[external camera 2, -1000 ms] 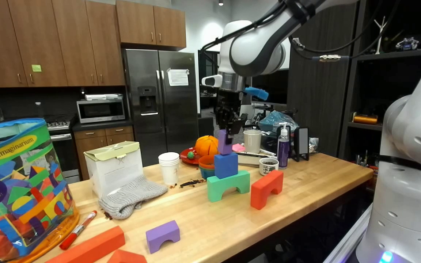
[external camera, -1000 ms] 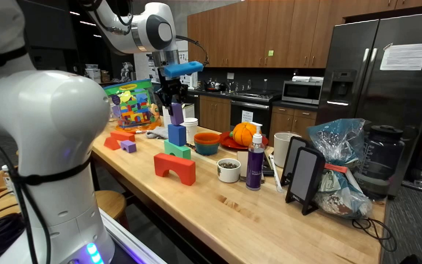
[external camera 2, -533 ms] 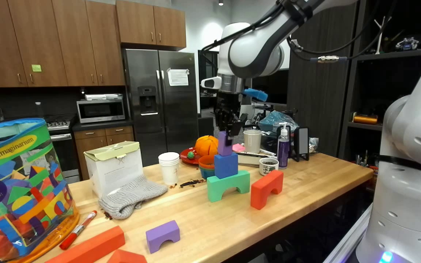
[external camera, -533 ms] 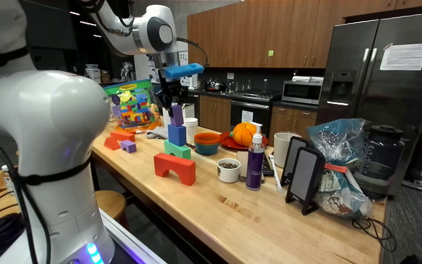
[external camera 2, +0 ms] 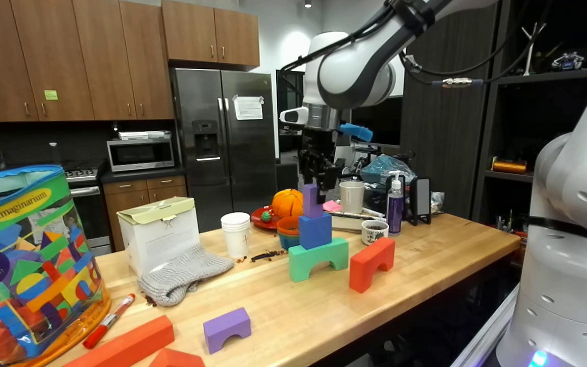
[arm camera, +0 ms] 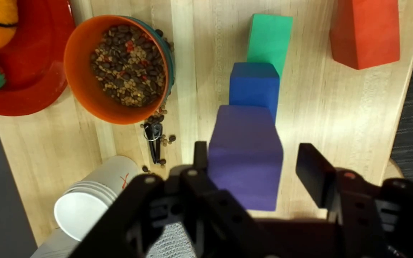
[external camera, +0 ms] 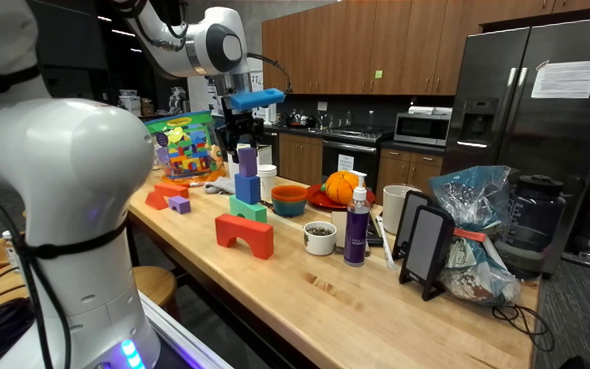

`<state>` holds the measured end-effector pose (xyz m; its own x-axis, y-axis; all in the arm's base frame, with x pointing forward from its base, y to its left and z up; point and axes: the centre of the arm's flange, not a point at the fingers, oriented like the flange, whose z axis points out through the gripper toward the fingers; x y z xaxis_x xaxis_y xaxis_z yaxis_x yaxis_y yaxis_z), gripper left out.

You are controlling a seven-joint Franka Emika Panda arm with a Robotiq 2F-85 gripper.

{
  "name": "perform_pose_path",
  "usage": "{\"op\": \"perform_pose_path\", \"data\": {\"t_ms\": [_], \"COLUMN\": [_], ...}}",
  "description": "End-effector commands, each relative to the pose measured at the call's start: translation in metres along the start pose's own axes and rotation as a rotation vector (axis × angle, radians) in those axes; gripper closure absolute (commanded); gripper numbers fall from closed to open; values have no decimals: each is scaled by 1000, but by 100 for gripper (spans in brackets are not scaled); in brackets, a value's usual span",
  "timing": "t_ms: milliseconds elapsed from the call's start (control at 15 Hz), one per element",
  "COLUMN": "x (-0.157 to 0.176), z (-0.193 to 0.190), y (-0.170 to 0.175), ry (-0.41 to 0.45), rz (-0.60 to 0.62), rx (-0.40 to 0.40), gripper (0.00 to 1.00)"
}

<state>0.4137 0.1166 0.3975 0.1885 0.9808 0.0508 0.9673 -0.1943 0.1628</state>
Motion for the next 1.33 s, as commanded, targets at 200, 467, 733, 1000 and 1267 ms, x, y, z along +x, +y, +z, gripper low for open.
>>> {"op": "perform_pose_path", "data": {"t_ms": [200,467,733,1000,1267], "x": [-1,0,7,21,41], "z": [-3,-5,-9,-10,-10], "y": [7,8,6,1,-10], "ry": [13,12,17,21,17], "rz": [2,-3,-19,-50,-99], "rx": [1,-14,-36,-51,-65], "gripper": [0,0,0,0,0]}}
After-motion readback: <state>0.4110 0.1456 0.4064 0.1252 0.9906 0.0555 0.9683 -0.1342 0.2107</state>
